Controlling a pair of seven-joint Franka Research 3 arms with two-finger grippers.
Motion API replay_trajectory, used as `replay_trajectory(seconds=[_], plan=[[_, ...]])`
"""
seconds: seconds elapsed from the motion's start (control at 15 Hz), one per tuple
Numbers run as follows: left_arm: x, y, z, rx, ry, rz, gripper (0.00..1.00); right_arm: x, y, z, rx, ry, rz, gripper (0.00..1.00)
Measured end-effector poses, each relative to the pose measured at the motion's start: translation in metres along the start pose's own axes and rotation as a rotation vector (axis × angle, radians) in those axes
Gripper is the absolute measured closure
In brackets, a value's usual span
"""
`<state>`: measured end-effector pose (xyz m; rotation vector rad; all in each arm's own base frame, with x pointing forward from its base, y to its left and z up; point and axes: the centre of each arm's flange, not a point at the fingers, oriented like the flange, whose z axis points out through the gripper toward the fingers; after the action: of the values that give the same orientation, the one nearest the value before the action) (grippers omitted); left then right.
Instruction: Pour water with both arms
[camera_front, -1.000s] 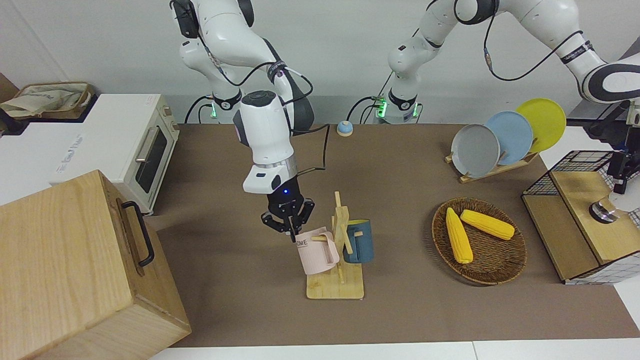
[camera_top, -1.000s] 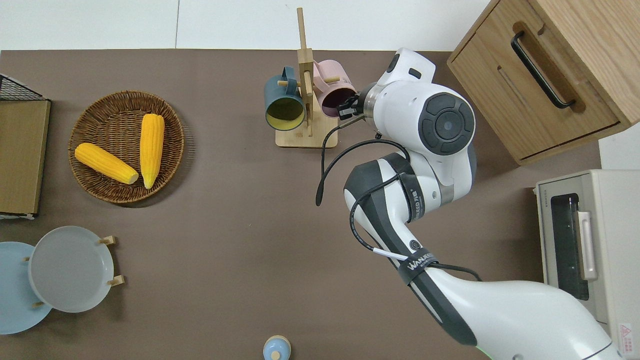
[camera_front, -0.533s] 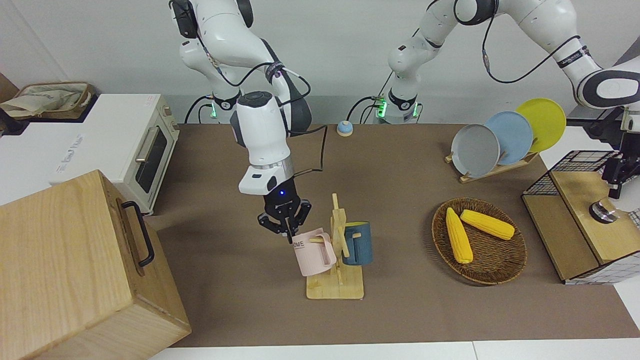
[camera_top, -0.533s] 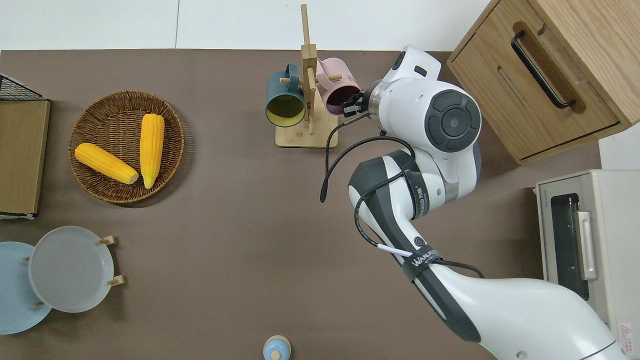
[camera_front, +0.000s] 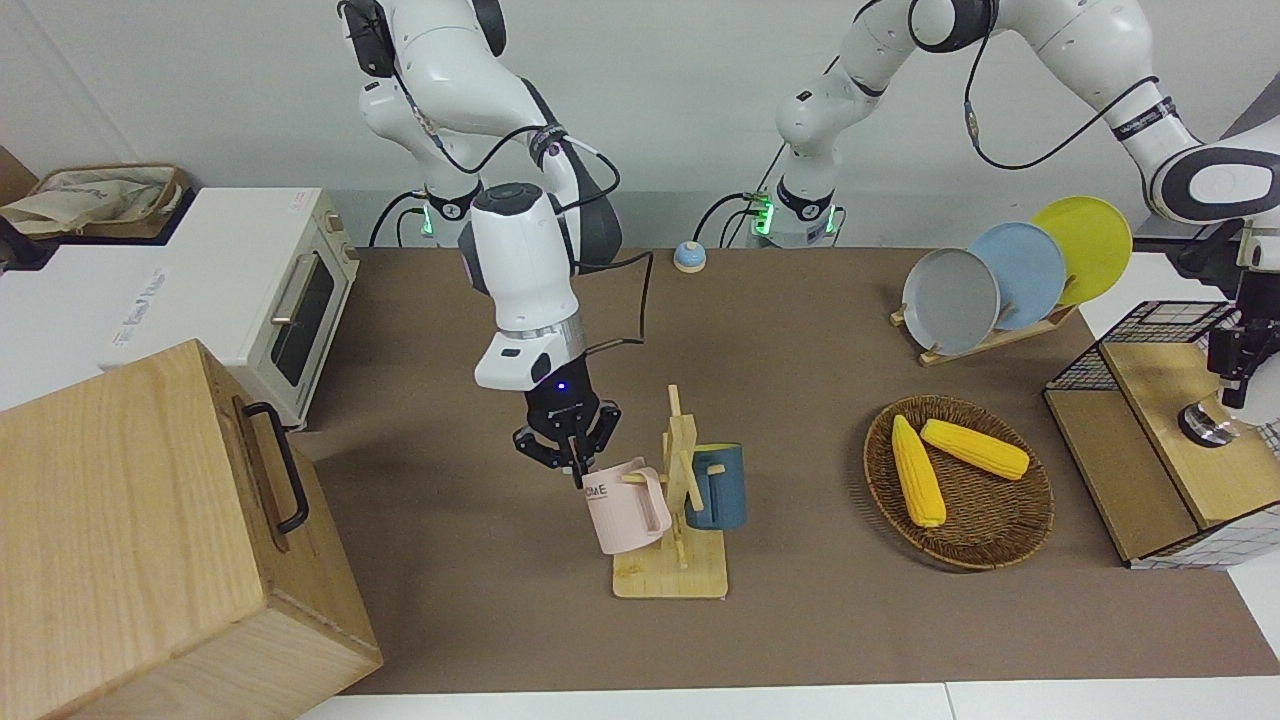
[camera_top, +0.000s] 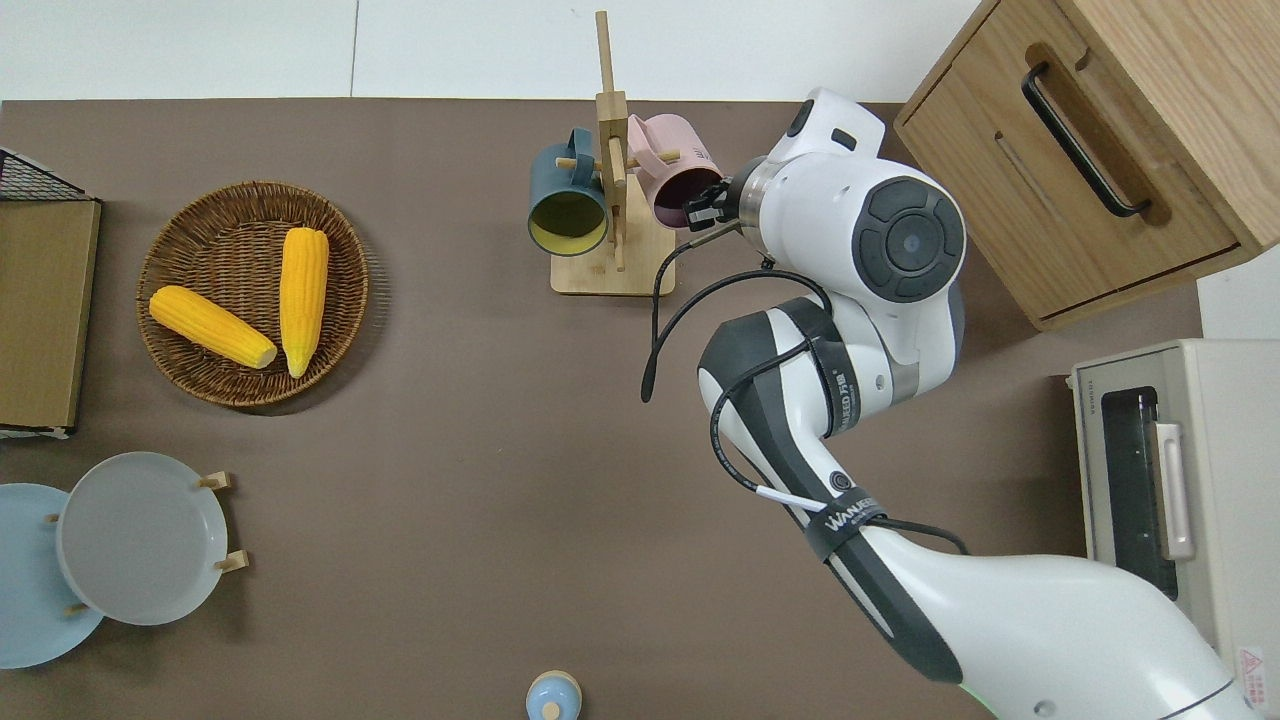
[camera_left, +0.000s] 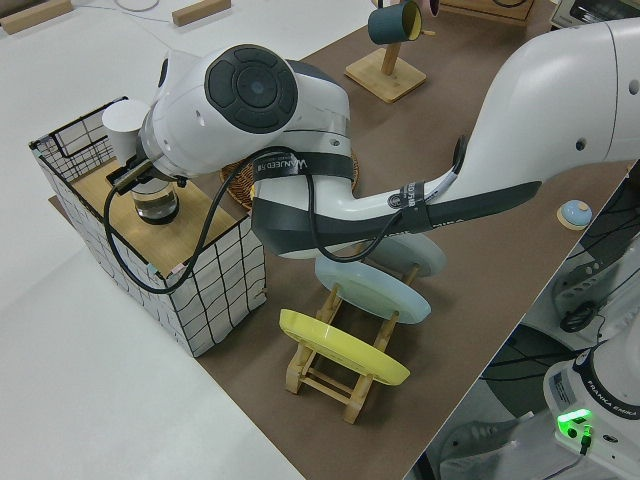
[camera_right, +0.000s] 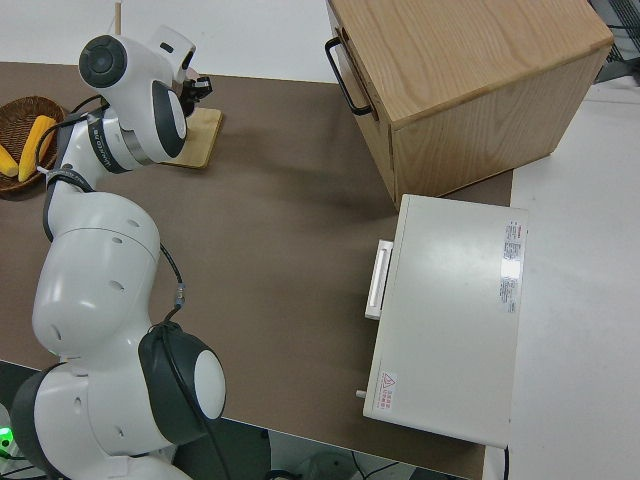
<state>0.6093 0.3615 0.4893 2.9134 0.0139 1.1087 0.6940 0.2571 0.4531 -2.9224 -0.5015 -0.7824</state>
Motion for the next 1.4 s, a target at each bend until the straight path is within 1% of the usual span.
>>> replay_trajectory(seconds=[0.13,0.27,0.4,0.6,0.73,0.8,0.93,1.07,1.13,1.2,1.27,1.4], plan=[[0.004,0.003,0.0,0.0,0.001,-0.022,0.37,0.001,0.002,0.0,-0.001,0.001,0.002,0.96],[0.019,0.017,-0.006,0.034,-0.022,-0.037,0.37,0.003,0.005,-0.003,-0.003,0.005,0.009,0.96],[0.029,0.027,-0.015,0.042,-0.043,-0.058,0.37,0.003,0.01,-0.004,-0.004,0.002,0.026,0.96],[0.047,0.043,-0.04,0.023,-0.072,-0.093,0.37,0.006,0.02,-0.008,0.007,-0.024,0.064,0.96],[0.058,0.053,-0.063,0.025,-0.079,-0.112,0.37,0.008,0.029,-0.012,0.01,-0.033,0.085,0.96],[0.064,0.062,-0.074,0.026,-0.091,-0.116,0.37,0.009,0.034,-0.014,0.011,-0.039,0.096,0.96],[0.075,0.091,-0.092,0.032,-0.13,-0.122,0.37,0.007,0.044,-0.015,0.01,-0.065,0.113,0.96],[0.086,0.127,-0.105,0.032,-0.162,-0.132,0.37,0.007,0.051,-0.019,0.007,-0.083,0.123,0.96],[0.088,0.144,-0.109,0.033,-0.172,-0.132,0.37,0.006,0.055,-0.021,0.003,-0.096,0.129,0.96],[0.089,0.161,-0.112,0.035,-0.183,-0.134,0.37,0.004,0.061,-0.023,0.0,-0.121,0.137,0.96],[0.086,0.185,-0.113,0.042,-0.201,-0.139,0.37,0.0,0.07,-0.026,-0.005,-0.161,0.149,0.96],[0.071,0.221,-0.115,0.041,-0.239,-0.133,0.37,-0.011,0.086,-0.03,-0.02,-0.249,0.169,0.96]])
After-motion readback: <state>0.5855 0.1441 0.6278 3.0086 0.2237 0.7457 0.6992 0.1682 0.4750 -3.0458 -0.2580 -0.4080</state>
